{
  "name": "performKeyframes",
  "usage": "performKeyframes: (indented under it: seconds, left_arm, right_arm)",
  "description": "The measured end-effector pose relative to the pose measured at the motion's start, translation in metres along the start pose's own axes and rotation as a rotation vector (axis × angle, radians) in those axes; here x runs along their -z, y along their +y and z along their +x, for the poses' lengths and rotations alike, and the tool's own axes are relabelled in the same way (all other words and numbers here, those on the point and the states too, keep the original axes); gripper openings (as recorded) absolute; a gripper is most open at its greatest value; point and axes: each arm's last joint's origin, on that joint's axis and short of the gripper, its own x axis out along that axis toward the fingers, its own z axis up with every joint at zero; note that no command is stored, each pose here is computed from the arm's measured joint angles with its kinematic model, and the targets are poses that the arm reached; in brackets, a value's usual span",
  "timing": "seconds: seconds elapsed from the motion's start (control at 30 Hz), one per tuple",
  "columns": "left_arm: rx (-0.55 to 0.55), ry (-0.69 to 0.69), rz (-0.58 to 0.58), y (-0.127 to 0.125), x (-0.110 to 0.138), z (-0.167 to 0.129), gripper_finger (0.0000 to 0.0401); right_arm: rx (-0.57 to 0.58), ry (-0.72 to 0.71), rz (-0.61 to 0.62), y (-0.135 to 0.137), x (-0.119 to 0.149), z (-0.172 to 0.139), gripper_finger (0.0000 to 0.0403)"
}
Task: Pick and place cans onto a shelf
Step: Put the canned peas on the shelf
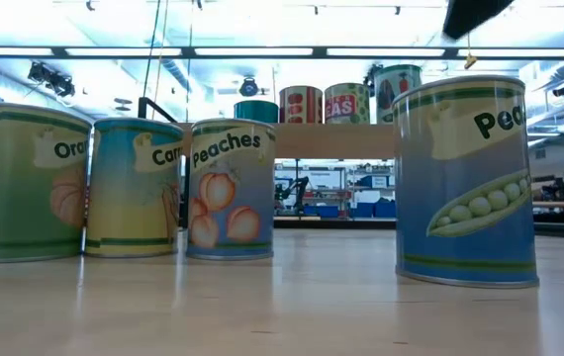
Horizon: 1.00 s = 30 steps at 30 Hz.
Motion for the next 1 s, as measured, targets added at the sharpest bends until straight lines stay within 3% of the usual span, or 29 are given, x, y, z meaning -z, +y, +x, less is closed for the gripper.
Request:
performKeyframes:
  seconds: [0.23,0.47,0.67,1.0]
  left_arm:
    - [-0.056,-0.046,-0.023,-0.009,0.002,-0.028,0.0382]
    - [-0.107,-0.059,-0.051,-0.011,0.007,-0.059,0.0382]
    - [-0.119,-0.081,-0.071,-0.008,0.007,-0.083,0.0382]
    - [-0.119,-0.115,-0.083,-0.003,0.003,-0.099,0.0382]
  right_arm:
    - [0.007,0.052,-0.034,-0.003,-0.008,0.030,0.0399]
    - [0.021,0.106,-0.234,0.012,-0.025,0.058,0.0398]
    - [0.042,0.203,-0.249,0.006,-0.026,0.073,0.0398]
    - [0.015,0.223,-0.283,0.002,-0.025,0.076,0.0398]
